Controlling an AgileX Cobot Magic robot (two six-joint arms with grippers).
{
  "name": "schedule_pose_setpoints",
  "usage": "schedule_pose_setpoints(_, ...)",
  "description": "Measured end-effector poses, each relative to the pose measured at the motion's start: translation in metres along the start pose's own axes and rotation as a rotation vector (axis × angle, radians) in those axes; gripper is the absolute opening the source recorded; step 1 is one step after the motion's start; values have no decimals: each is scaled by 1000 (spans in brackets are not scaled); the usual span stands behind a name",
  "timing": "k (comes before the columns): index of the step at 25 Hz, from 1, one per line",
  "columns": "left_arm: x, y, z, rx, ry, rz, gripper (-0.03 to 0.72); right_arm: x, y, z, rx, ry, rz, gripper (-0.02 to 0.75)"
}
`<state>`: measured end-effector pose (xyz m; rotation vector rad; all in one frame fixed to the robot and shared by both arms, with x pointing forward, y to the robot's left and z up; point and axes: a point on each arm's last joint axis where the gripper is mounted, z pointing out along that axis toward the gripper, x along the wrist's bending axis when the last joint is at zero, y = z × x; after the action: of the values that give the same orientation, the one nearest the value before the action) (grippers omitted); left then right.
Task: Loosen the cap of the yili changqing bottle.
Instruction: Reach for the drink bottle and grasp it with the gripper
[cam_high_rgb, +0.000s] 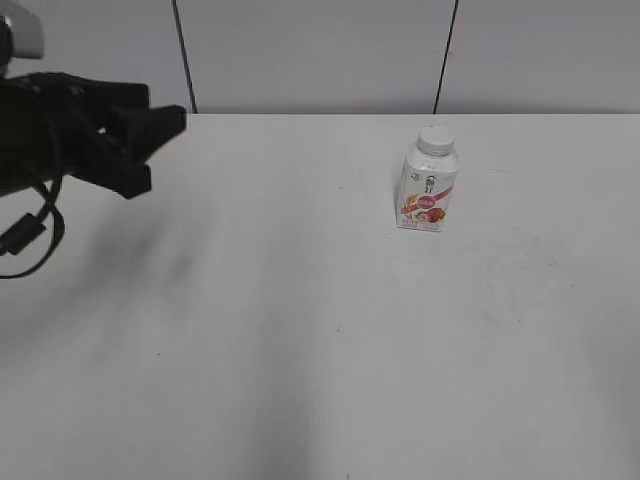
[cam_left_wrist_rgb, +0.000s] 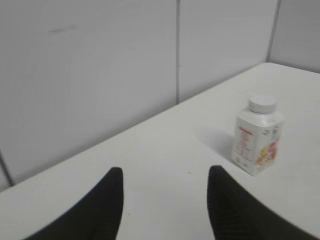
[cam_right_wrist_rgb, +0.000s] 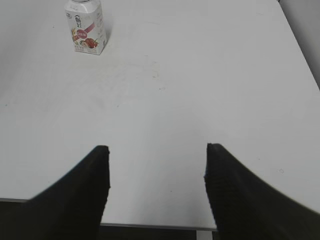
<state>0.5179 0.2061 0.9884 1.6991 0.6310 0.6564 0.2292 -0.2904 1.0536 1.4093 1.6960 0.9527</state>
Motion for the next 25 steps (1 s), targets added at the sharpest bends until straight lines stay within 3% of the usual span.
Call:
schedule_pose_setpoints(3,1,-11,20,26,-111,2,347,0,0,0,0,0,0,482)
schedule_pose_setpoints(9,20,-25,51,23,-162,-7,347,0,0,0,0,0,0,482)
schedule_pose_setpoints(13,29,-30,77,4,-361,77,347,0,0,0,0,0,0,482)
schedule_pose_setpoints(15,33,-36,90,35,-464,80,347,0,0,0,0,0,0,482)
schedule_pose_setpoints(20,46,-36,117,28,-555,77,356,0,0,0,0,0,0,482)
schedule_pose_setpoints(23,48,-39,133,18,-576,72,431,0,0,0,0,0,0,482)
schedule_pose_setpoints(25,46,-45,143,18,-591,71,534,0,0,0,0,0,0,482)
